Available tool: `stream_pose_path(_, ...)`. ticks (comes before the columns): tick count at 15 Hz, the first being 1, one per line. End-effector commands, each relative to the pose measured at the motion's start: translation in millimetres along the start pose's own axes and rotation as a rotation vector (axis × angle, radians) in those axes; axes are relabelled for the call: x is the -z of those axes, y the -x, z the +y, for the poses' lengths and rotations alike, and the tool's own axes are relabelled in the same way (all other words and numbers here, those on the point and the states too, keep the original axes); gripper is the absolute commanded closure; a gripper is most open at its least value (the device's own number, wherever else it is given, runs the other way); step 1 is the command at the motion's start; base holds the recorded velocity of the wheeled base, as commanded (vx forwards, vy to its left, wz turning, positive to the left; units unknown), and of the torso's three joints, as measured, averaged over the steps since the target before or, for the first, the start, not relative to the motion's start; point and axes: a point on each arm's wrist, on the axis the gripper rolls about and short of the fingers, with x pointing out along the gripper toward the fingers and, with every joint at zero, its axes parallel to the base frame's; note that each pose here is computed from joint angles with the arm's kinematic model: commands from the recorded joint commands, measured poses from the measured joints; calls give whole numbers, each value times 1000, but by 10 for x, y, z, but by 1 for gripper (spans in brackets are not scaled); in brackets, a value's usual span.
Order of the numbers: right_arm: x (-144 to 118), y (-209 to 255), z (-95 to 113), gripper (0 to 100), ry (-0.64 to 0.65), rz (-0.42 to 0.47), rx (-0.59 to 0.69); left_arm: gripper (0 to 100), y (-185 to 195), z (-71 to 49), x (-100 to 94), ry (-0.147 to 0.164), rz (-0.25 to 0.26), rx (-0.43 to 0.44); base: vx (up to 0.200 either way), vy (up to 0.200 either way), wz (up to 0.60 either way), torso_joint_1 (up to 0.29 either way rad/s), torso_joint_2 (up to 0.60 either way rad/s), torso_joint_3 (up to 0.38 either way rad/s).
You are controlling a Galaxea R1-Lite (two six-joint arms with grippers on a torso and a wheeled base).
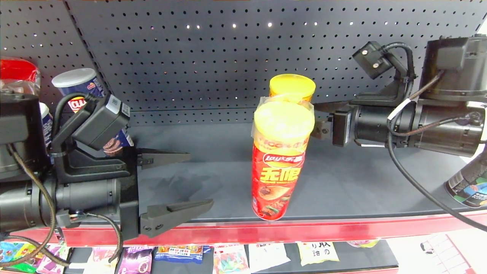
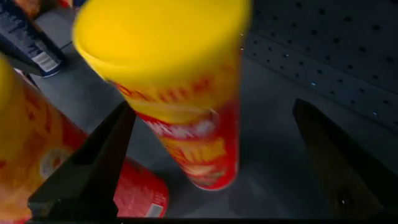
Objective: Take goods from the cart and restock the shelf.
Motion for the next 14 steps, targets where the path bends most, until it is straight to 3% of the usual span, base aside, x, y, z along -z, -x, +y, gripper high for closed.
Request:
stream_pose_path(1, 14, 120, -50, 0, -4, -5, 27, 0, -10, 4, 1, 1, 2, 0, 0, 0, 0, 0, 0, 0)
stream_pose_path(6, 307, 552, -57, 0, -30, 46, 88, 0, -25, 34, 32, 10, 26, -85, 0, 0, 0, 0, 0, 0)
stream_pose_path(11, 428, 986, 121, 0, -19, 13, 85, 0, -168, 110, 127, 36, 77, -85, 0, 0, 0, 0, 0, 0)
stream_pose_path(14, 457, 1028, 108, 0, -20, 16, 166, 0, -244, 156, 174, 42, 104, -91, 0, 0, 0, 0, 0, 0)
